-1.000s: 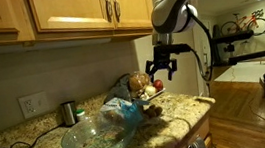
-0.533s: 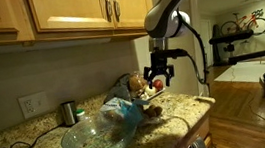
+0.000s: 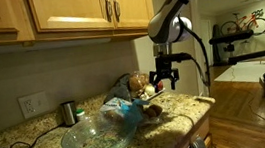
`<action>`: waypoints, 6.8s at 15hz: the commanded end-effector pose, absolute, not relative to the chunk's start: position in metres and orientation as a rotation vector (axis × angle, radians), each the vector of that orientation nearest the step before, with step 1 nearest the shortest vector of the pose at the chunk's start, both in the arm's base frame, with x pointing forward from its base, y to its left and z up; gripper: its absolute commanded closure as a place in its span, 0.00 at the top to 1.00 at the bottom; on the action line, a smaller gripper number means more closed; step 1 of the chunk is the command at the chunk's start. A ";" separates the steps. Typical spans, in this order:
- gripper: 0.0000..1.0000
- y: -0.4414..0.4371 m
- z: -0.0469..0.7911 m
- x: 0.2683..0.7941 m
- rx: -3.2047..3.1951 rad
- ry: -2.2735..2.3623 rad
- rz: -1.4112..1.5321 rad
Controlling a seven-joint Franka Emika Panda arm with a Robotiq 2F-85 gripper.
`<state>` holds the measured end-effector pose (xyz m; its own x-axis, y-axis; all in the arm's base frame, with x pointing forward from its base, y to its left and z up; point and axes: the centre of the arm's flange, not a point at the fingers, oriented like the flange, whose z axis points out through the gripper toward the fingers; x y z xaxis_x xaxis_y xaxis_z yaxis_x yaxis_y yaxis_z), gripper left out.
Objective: Remove one potato from the plastic bag and put it in the glass bowl
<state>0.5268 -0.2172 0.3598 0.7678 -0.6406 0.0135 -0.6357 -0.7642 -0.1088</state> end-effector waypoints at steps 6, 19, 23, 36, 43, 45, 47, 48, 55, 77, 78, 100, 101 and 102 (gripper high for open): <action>1.00 -0.230 0.359 0.521 -2.906 1.093 -0.058; 1.00 -0.239 0.347 0.530 -2.912 1.106 -0.106; 1.00 -0.248 0.331 0.541 -2.911 1.113 -0.133; 1.00 -0.236 0.301 0.608 -2.856 0.898 -0.029; 1.00 -0.238 0.276 0.624 -2.860 0.886 0.077; 1.00 -0.241 0.270 0.628 -2.861 0.891 0.083; 1.00 -0.245 0.265 0.631 -2.862 0.899 0.088; 1.00 -0.246 0.263 0.633 -2.861 0.900 0.091; 1.00 -0.245 0.260 0.643 -2.852 0.893 0.152; 0.49 -0.245 0.252 0.654 -2.815 0.868 0.319; 0.44 -0.245 0.252 0.653 -2.814 0.869 0.319; 1.00 -0.248 0.236 0.657 -2.805 0.866 0.366; 1.00 -0.248 0.236 0.657 -2.806 0.864 0.365; 0.75 -0.248 0.236 0.658 -2.808 0.863 0.365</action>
